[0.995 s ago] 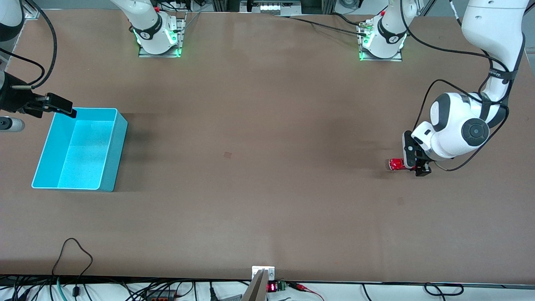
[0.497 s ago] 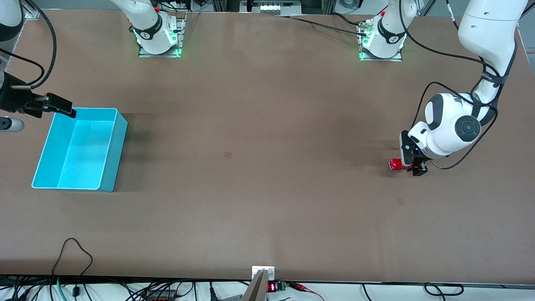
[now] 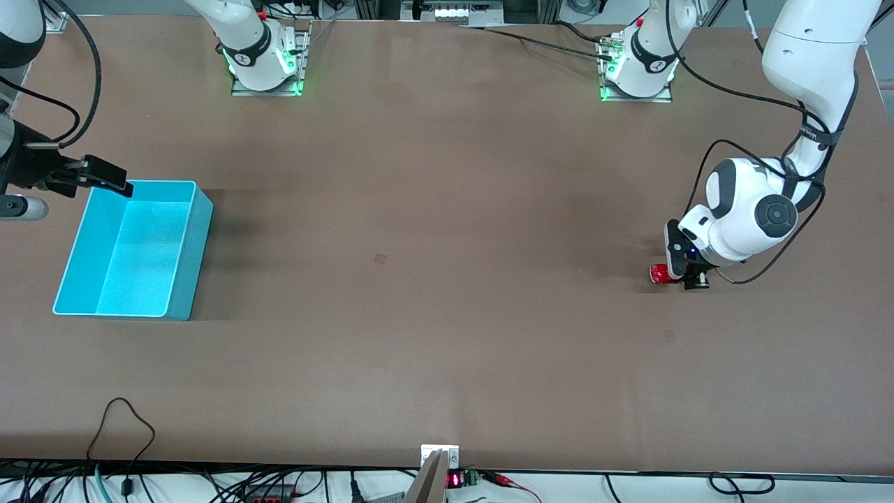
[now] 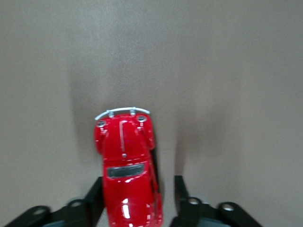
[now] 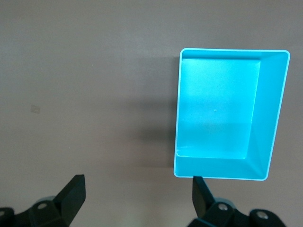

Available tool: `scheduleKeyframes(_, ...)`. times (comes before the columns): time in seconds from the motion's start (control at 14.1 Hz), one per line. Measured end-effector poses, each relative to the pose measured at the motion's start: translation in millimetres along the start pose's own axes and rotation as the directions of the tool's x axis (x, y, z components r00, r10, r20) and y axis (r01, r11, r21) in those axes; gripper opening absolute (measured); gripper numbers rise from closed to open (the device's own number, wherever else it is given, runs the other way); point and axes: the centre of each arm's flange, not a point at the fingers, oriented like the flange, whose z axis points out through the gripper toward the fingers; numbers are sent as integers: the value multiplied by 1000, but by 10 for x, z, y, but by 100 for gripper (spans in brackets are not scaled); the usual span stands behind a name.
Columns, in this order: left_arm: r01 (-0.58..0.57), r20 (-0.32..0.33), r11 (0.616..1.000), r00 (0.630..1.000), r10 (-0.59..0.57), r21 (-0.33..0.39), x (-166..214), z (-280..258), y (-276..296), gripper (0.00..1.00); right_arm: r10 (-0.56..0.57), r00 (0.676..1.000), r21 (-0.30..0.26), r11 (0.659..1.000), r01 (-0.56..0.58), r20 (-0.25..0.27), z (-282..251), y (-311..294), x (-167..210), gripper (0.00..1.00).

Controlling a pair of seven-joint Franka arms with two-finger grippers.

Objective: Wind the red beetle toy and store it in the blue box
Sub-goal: 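Close the left gripper on the red car and press it down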

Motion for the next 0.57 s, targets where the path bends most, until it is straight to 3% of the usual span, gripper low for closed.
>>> scheduleKeyframes(0.14, 0, 0, 1000, 1000, 0, 3, 0, -5, -4, 44, 5, 1000, 0, 1000, -5, 0, -1, 26, -1, 100)
scheduleKeyframes(0.57, -6, 0, 1000, 1000, 6, 3, 2, -5, -4, 44, 9, 1000, 0, 1000, -9, 0, -2, 50, -1, 100)
